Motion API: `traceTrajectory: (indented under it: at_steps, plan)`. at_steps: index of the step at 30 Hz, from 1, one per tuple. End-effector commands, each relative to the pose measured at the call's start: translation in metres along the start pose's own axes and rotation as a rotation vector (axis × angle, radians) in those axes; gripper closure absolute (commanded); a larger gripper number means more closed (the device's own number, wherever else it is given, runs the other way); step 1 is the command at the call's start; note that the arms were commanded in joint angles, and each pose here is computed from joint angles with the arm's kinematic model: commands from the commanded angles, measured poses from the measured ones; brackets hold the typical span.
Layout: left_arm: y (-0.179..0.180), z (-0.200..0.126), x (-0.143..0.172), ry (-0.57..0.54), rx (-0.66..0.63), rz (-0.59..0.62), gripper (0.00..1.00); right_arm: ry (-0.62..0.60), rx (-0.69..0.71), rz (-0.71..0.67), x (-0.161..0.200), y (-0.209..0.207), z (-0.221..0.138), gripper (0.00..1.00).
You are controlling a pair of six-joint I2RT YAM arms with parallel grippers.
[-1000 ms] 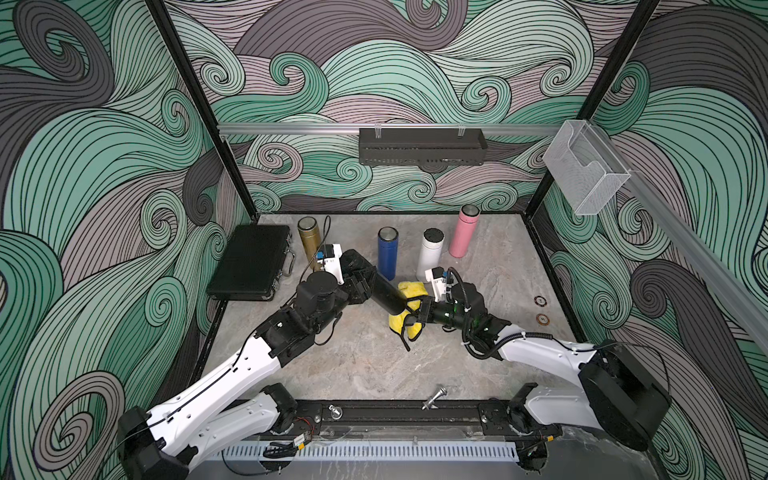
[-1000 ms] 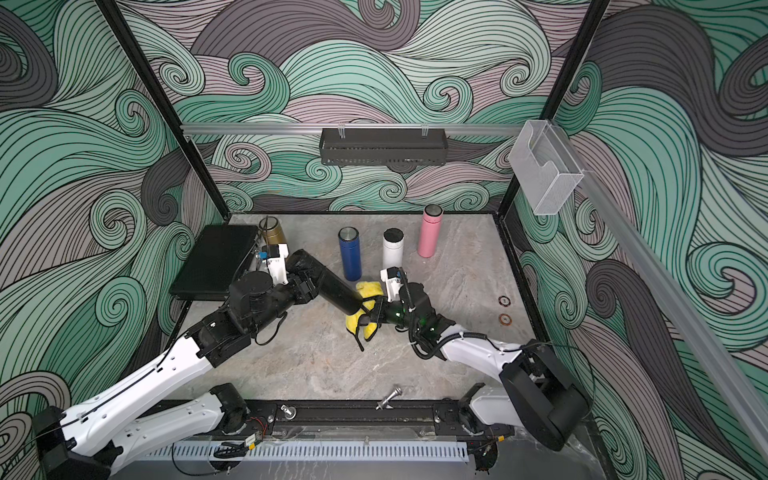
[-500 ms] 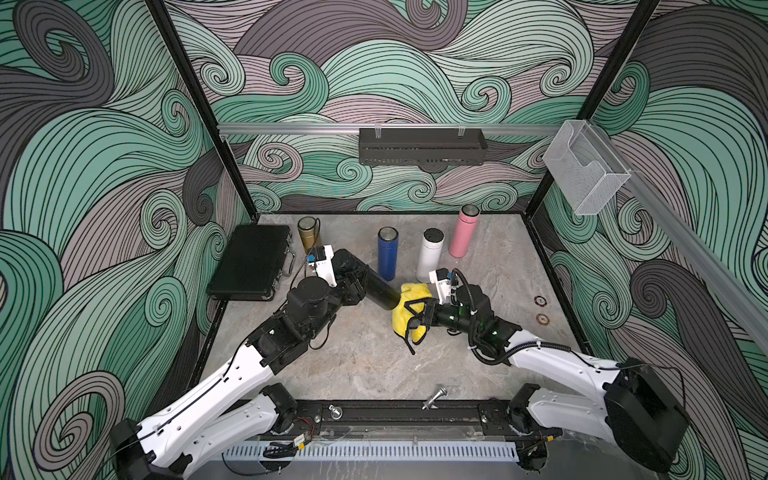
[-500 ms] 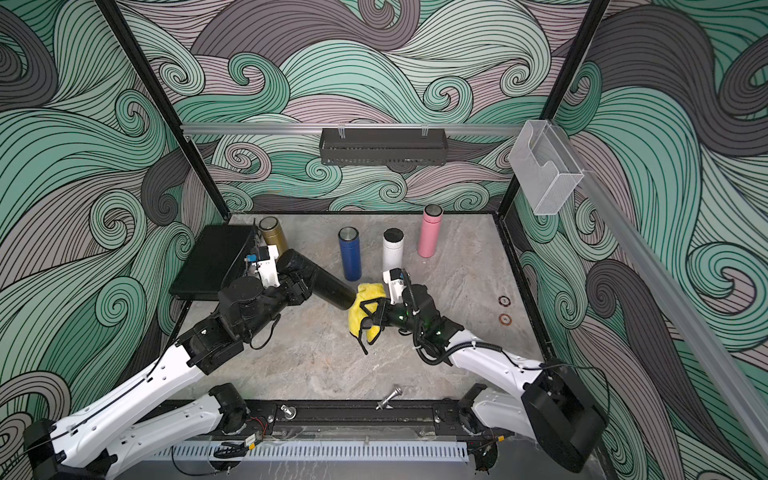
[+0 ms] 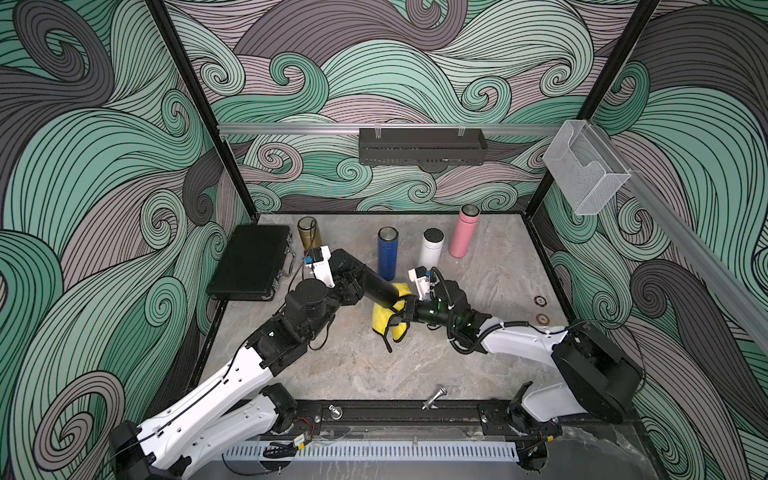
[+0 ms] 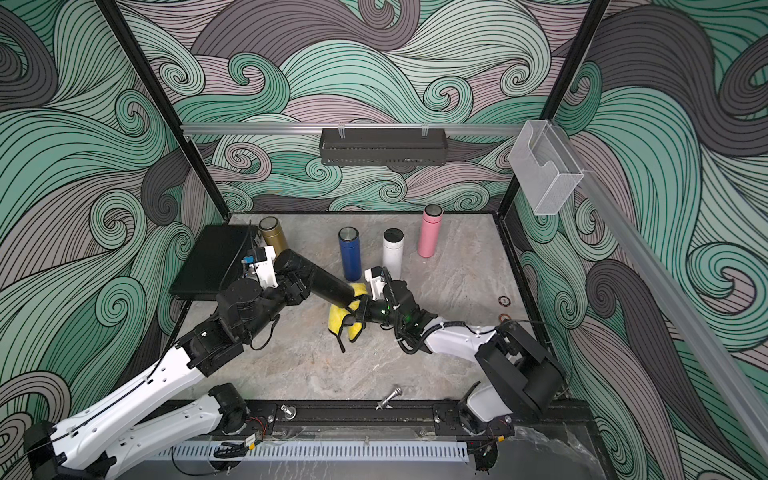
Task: Wipe the surface of the thermos
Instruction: Wipe the dirt from the surface of the thermos.
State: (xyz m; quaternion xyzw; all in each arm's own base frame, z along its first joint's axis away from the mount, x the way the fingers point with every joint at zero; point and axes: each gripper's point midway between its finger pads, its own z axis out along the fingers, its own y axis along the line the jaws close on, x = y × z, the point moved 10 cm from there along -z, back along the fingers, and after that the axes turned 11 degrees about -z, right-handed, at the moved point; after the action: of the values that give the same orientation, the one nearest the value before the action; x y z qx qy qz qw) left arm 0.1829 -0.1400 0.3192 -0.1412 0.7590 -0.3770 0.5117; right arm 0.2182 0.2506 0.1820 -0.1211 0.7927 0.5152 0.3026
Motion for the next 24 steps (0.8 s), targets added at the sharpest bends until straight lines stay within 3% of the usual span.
traceTrajectory:
  at_steps: [1, 18, 21, 24]
  plan:
    - [-0.009, -0.001, -0.008, -0.053, 0.052, -0.014, 1.00, -0.072, -0.144, -0.004, -0.014, 0.022, -0.003, 1.00]
    - [-0.006, -0.007, -0.013, -0.096, 0.014, 0.049, 1.00, -0.098, -0.068, -0.014, -0.002, 0.026, -0.048, 1.00]
    - [-0.007, -0.005, -0.013, -0.091, 0.011, 0.050, 1.00, -0.051, -0.042, -0.062, 0.000, 0.034, -0.051, 1.00]
    - [-0.009, 0.000, -0.012, -0.079, 0.013, 0.038, 1.00, 0.021, 0.000, -0.206, 0.004, 0.056, -0.049, 1.00]
